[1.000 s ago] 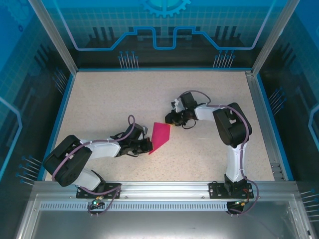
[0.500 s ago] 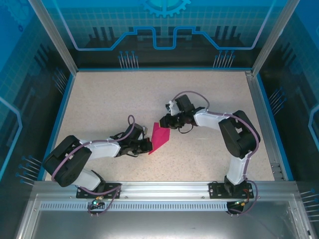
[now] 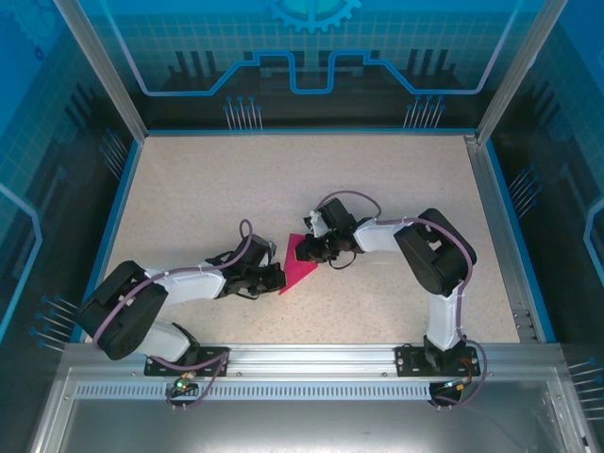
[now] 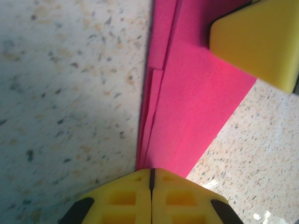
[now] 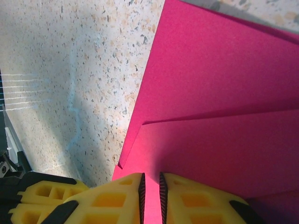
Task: Fold a paper plane with a square sheet of paper (pick it up from the middle)
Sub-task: Fourth fold the wing at the center of the table.
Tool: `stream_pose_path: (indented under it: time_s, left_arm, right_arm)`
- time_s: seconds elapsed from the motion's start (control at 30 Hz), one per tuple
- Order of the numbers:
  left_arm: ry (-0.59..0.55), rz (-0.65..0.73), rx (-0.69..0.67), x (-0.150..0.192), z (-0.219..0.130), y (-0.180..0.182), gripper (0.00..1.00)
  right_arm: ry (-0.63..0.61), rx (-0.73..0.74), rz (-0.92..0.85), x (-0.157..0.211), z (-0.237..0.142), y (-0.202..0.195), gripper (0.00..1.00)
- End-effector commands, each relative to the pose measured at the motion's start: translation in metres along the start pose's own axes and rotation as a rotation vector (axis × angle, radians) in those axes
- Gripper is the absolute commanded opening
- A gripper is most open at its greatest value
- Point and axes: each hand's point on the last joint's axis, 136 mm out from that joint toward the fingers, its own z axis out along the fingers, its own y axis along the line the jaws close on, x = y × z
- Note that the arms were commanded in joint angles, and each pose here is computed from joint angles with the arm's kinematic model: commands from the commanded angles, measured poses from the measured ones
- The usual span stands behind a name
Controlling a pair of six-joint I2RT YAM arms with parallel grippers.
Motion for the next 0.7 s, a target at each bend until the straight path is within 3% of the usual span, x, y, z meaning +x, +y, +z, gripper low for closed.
stream_pose_path:
  time_s: [0.0, 0.27, 0.67]
  left_arm:
    - [0.077, -0.022, -0.1, 0.022, -0.01, 0.02, 0.1]
    - [0.025, -0.01, 0.065, 0.004, -0.04, -0.03, 0.21]
    - [0.104, -0.052, 0.189, 0.008, -0.028, -0.044, 0.2]
  right_arm:
    - [0.039, 0.088, 0.054, 0.02, 0.015, -0.035, 0.18]
    - [0.045, 0.098, 0.06, 0.024, 0.015, -0.039, 0.18]
    - [0.058, 0.104, 0.065, 0.03, 0.016, -0.041, 0.18]
